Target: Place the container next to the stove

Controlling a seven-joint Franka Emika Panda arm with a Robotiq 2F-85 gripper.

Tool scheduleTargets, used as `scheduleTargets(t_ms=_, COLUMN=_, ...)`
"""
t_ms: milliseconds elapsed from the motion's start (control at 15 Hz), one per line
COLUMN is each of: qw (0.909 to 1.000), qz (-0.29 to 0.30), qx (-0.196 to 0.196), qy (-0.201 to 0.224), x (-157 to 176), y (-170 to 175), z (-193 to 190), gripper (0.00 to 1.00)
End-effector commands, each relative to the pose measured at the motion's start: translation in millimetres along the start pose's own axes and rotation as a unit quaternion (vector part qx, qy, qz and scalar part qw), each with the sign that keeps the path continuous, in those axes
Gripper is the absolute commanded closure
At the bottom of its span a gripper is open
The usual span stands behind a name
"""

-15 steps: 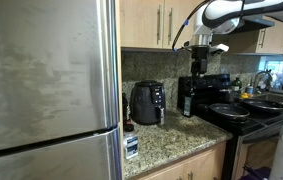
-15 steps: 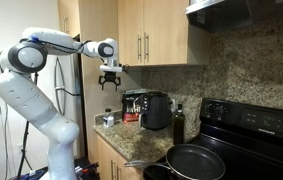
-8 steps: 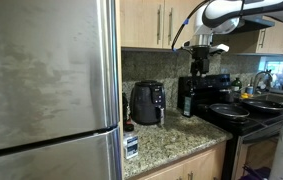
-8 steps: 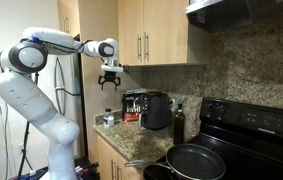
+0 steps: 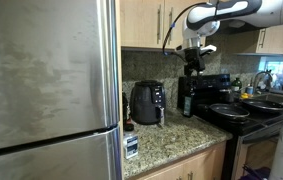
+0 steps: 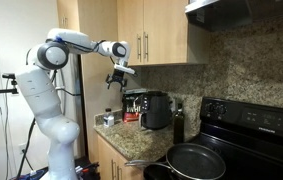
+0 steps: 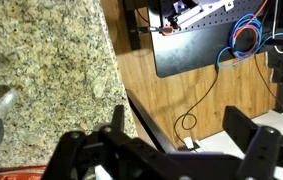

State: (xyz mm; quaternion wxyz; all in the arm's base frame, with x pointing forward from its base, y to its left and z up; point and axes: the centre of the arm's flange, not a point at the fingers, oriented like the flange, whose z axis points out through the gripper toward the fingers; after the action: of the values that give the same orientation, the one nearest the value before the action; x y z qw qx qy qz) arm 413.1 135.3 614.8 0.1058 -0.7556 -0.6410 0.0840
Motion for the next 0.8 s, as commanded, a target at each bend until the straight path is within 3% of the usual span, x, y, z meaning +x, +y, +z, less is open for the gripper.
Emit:
scheduleTargets(t_ms=0, qw=0.9992, qz=-0.019, qx=-0.026, qy=0.024, x=-8.4, y=1.5, z=-51.7, gripper=0.0)
scheduleTargets(t_ms=67, qw=0.9999, qz=-0.008, qx=-0.007, qy=0.001, x=11.4, y=11.6, z=-10.6, gripper=0.0)
scheduleTargets(t_ms=400, qw=0.999, qz=-0.008, qx=-0.039, qy=0.02, x=-8.4, y=-3.8, z=-48.3, gripper=0.0)
scheduleTargets(t_ms=533, qw=0.9986, qz=-0.049, qx=-0.016, qy=-0.014, x=27.7, y=-1.4, z=-9.2, gripper=0.0)
scheduleTargets(t_ms=733, qw=0.9923, qz=-0.12, qx=0.01, qy=-0.029, x=87.3, y=-18.8, z=47.5, gripper=0.0)
